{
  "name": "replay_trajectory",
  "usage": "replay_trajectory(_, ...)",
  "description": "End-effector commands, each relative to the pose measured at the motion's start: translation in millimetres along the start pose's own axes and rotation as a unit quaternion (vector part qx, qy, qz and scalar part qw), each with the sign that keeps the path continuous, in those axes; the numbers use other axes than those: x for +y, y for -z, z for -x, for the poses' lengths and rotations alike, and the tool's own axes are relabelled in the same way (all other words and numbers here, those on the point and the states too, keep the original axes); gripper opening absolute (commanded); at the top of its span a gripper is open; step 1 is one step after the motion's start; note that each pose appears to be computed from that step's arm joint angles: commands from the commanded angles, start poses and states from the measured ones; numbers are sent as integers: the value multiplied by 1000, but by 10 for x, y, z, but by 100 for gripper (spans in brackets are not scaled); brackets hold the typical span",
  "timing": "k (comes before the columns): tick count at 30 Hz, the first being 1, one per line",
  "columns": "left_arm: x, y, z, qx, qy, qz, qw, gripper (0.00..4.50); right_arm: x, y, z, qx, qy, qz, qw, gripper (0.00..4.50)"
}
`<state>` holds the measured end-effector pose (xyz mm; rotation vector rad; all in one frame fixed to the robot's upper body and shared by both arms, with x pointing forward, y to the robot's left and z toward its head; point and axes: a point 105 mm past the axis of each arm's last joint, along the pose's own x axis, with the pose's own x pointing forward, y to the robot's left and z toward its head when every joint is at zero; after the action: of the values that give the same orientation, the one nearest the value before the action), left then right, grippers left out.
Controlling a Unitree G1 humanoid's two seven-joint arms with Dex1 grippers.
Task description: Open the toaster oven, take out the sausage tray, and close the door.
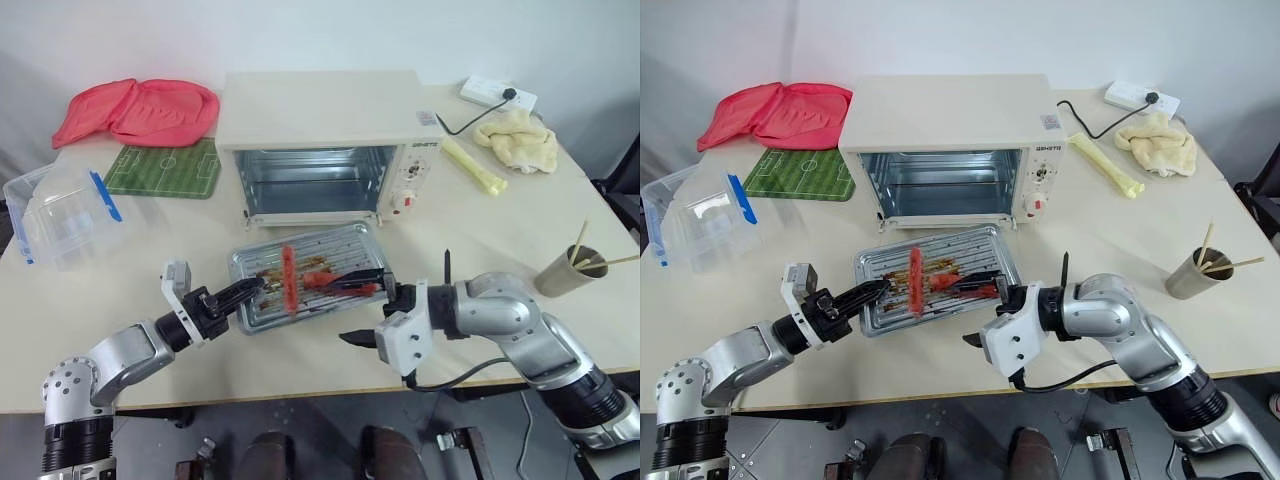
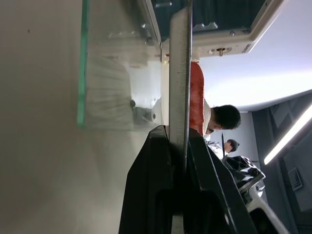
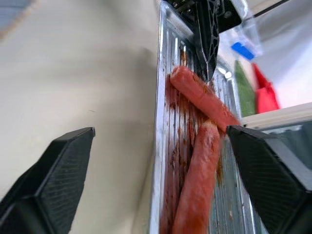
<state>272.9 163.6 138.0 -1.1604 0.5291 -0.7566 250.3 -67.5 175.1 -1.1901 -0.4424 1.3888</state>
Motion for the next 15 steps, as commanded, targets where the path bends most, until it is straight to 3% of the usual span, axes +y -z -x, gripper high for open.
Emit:
replay_trajectory(1, -118, -133, 145, -29, 27, -16, 999, 0, -74, -104, 152, -19, 5, -42, 999, 447)
replay_trajectory(5, -125, -217, 304, -51, 23, -23, 998, 0, -109, 0, 331, 6, -3, -106, 994, 447)
replay_trajectory(9, -124, -266, 487, -77, 17, -30, 996, 0, -73, 294, 585, 71, -24, -145, 987, 447)
replay_trajectory(12, -112, -230, 575, -77, 9, -34, 996, 0, -66, 422, 659, 77, -9, -160, 984, 388)
replay_trajectory(15, -89, -271, 793, -104, -10, -38, 994, 0, 24, 738, 696, 114, -3, -173, 978, 280)
